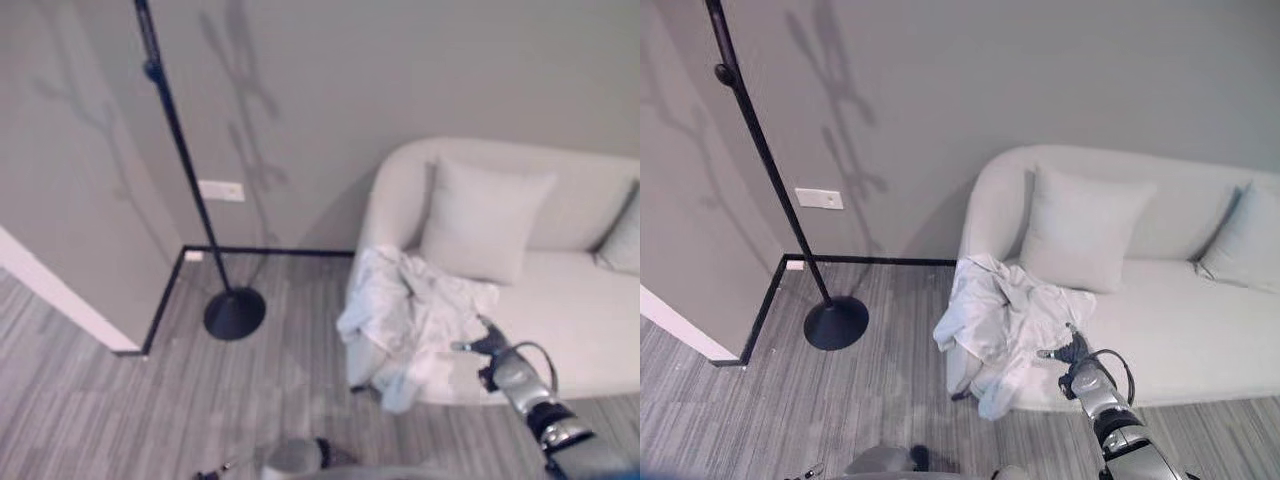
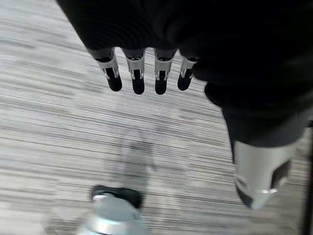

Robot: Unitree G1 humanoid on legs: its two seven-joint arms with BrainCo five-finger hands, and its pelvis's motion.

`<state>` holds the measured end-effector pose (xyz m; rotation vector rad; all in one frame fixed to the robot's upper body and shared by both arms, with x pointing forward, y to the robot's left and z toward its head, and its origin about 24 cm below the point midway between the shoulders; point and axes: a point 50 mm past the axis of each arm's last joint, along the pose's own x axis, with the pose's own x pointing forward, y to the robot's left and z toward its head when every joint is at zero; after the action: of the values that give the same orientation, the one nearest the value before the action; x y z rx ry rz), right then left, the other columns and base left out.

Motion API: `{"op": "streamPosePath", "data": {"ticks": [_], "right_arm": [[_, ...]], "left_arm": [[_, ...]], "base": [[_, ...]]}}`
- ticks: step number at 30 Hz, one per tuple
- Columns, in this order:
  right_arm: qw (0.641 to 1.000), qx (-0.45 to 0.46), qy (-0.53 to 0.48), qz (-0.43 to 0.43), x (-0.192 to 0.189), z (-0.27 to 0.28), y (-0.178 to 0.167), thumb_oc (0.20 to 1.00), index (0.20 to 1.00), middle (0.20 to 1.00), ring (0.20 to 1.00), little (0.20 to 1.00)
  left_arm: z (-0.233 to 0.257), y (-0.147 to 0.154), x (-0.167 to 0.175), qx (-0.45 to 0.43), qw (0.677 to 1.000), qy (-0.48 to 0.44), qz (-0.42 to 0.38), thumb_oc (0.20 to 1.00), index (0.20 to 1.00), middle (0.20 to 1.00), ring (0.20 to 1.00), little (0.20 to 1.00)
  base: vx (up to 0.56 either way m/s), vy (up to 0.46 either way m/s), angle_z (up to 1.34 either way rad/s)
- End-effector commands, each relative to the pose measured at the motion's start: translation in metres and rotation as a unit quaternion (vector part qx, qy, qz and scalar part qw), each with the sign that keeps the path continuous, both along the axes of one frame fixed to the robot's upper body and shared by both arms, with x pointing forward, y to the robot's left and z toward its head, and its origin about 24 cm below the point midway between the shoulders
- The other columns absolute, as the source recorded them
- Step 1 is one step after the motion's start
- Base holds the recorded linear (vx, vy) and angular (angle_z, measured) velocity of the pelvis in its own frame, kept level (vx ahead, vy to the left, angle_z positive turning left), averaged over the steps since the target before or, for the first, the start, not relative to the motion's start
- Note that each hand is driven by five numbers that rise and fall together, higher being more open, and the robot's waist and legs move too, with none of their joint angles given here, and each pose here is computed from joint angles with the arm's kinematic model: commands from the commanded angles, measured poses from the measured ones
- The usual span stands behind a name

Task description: Hang the clothes on the sofa on the clothes rack.

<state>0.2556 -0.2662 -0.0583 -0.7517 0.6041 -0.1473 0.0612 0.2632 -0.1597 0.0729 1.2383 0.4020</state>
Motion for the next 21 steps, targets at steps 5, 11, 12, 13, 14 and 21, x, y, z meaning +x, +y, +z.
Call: {"op": "streamPosePath", "data": {"ticks": [5,11,12,13,14,21], "right_arm": [[0.993,-0.039,-0.102,-0.042,0.017,0.044,-0.036,1.000,1.000,1.000,1.000,1.000],[0.999,-0.017,-0.044,-0.026,-0.009,0.006,-0.017,1.000,1.000,1.000,1.000,1.000],[0.998,-0.016,-0.045,-0.026,-0.010,0.005,-0.015,1.000,1.000,1.000,1.000,1.000],[0.998,-0.014,-0.048,-0.032,-0.011,0.004,-0.014,1.000,1.000,1.000,1.000,1.000],[0.998,-0.012,-0.047,-0.039,-0.013,0.001,-0.013,1.000,1.000,1.000,1.000,1.000],[0.992,0.047,-0.089,-0.073,0.020,0.011,0.009,1.000,1.000,1.000,1.000,1.000]], "left_arm": [[0.009,-0.009,0.044,0.031,0.994,-0.067,-0.079,1.000,1.000,1.000,1.000,1.000],[0.010,-0.024,0.053,0.020,0.990,-0.106,-0.089,1.000,1.000,1.000,1.000,1.000],[0.010,-0.027,0.057,0.018,0.989,-0.109,-0.096,1.000,1.000,1.000,1.000,1.000],[0.011,-0.031,0.060,0.019,0.988,-0.112,-0.101,1.000,1.000,1.000,1.000,1.000],[0.011,-0.034,0.063,0.018,0.987,-0.117,-0.104,1.000,1.000,1.000,1.000,1.000],[0.014,-0.043,0.075,0.039,0.978,-0.133,-0.153,1.000,1.000,1.000,1.000,1.000]], "base": [[0.35,-0.254,0.83],[0.27,-0.206,0.78],[0.05,-0.161,0.45],[-0.07,-0.062,0.68],[-0.08,-0.042,1.02],[-0.15,0.055,0.40]]}}
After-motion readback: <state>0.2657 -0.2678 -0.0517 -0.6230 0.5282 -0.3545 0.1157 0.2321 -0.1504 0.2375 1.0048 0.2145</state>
